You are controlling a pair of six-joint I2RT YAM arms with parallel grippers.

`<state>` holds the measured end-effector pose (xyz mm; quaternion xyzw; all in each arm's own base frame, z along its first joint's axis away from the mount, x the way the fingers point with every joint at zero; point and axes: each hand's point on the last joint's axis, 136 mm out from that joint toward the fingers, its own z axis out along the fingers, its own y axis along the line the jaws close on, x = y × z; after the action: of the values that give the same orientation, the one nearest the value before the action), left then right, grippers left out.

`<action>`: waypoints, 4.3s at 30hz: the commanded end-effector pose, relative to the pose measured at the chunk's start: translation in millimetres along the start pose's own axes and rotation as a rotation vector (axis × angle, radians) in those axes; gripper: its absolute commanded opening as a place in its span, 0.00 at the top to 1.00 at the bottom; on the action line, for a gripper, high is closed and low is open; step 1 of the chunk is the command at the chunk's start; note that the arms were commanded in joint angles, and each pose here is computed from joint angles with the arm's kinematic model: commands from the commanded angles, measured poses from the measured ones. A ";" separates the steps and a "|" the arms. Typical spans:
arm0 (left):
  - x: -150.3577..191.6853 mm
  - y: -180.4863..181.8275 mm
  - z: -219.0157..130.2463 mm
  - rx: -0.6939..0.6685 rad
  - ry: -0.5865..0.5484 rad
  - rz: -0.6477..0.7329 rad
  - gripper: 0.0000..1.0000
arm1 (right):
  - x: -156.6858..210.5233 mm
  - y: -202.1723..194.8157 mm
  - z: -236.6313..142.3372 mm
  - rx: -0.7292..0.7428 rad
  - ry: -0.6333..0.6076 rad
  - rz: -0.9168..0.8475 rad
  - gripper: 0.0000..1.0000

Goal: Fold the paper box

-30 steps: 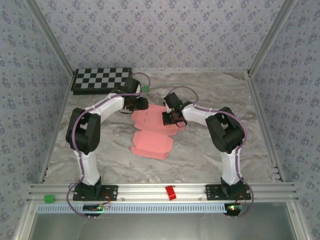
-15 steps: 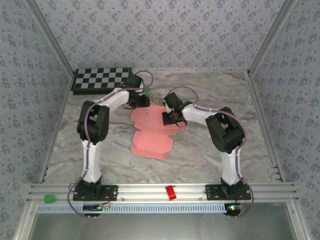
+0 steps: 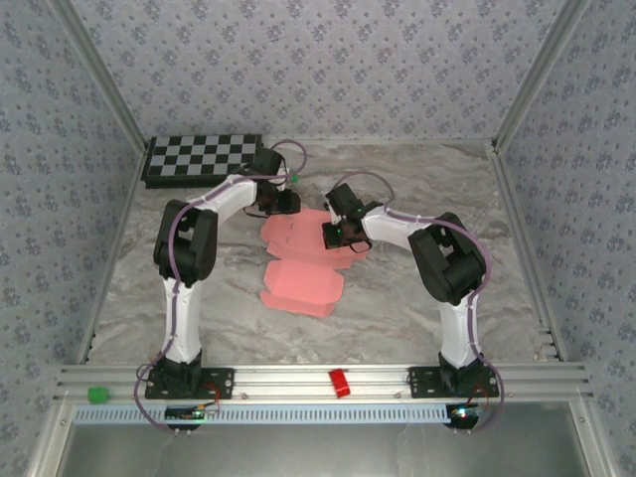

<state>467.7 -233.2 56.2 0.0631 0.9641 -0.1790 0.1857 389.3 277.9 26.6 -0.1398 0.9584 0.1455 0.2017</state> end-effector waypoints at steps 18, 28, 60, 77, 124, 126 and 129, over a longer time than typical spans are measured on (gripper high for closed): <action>1.3 -42.5 9.5 0.159 0.022 0.079 0.61 | 26.4 -14.7 18.0 0.043 0.092 0.002 1.00; 3.2 -41.7 8.2 0.153 0.027 0.069 0.58 | 26.6 -15.4 16.8 0.045 0.090 0.004 1.00; 119.4 14.6 -64.5 -0.029 0.003 -0.263 0.43 | 28.6 -22.5 11.3 0.063 0.076 0.014 1.00; 102.2 0.9 -51.7 0.026 -0.014 -0.215 0.55 | 32.5 -22.7 13.8 0.066 0.085 0.020 1.00; 103.8 -42.2 -87.7 -0.152 -0.137 0.109 0.57 | 33.8 -14.6 -0.1 0.064 0.049 0.051 0.99; 109.8 -55.3 -87.5 -0.106 -0.114 0.152 0.63 | 37.3 -15.9 -0.5 0.074 0.049 0.062 0.99; 122.5 -67.8 -78.4 -0.043 -0.059 0.167 0.77 | 49.5 -20.8 -0.6 0.094 0.061 0.081 0.99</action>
<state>327.8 -244.6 101.1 0.1001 0.9555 -0.1151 0.2525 381.3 271.2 26.4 -0.1134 0.9583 0.1451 0.2186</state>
